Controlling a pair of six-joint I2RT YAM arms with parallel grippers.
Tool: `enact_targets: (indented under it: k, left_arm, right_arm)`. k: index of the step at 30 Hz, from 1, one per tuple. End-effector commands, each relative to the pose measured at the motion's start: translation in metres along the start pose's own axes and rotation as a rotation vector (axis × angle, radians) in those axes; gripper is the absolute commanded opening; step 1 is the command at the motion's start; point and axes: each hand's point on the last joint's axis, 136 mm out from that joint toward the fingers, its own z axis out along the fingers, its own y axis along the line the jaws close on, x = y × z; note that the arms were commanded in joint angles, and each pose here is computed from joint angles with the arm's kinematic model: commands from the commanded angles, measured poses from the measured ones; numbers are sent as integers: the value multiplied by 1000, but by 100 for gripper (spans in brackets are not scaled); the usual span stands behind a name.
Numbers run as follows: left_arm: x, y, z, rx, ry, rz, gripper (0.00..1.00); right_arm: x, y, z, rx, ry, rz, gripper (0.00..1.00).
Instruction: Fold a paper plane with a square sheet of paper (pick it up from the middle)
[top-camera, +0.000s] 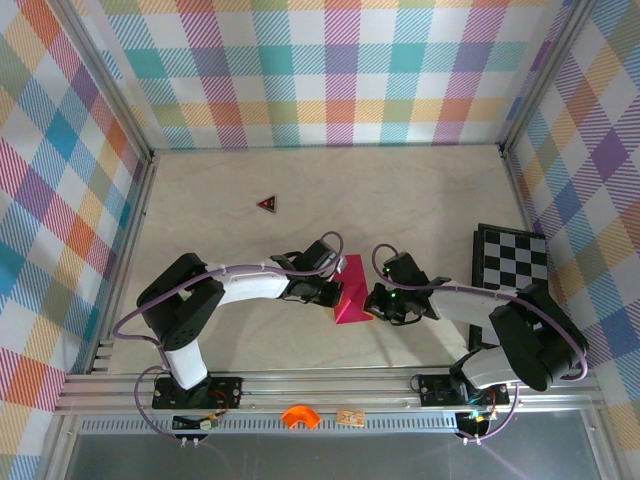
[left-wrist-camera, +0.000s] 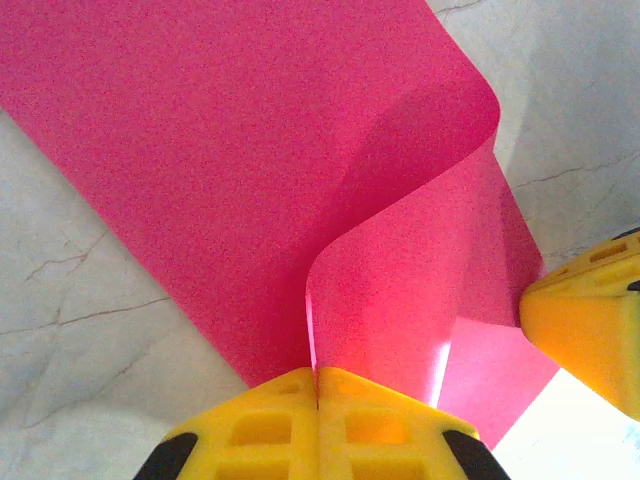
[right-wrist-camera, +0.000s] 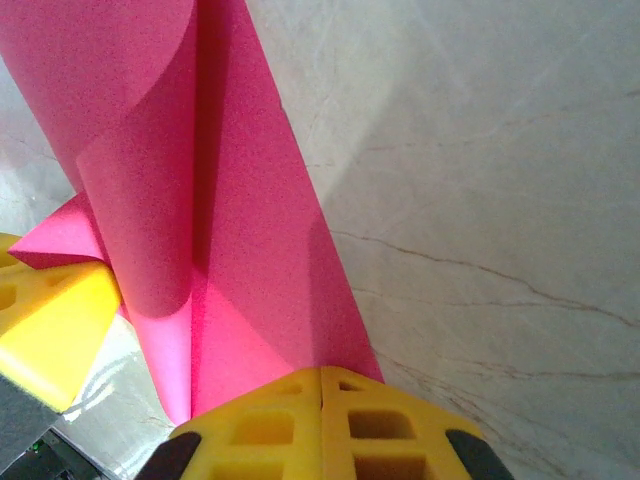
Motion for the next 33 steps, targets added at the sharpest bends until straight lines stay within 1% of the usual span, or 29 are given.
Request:
enact_targets:
  k: [1,16,21,28,33]
  left_arm:
    - [-5,5,1,-19,-4,0,1]
    - [-4,9,6,-31,-7,-6,1]
    - [-2,6,10,-11,7,-2,1]
    - [4,10,11,-23,20,3,1]
    - [-4,8,5,-21,-12,10,1]
  right_arm:
    - [7,-16,0,71,18,8,4]
    - [7,-17,0,75,18,12,5]
    - [8,-17,0,74,21,10,5]
    - [6,-16,0,72,17,7,5]
    - [6,-16,1,75,21,10,5]
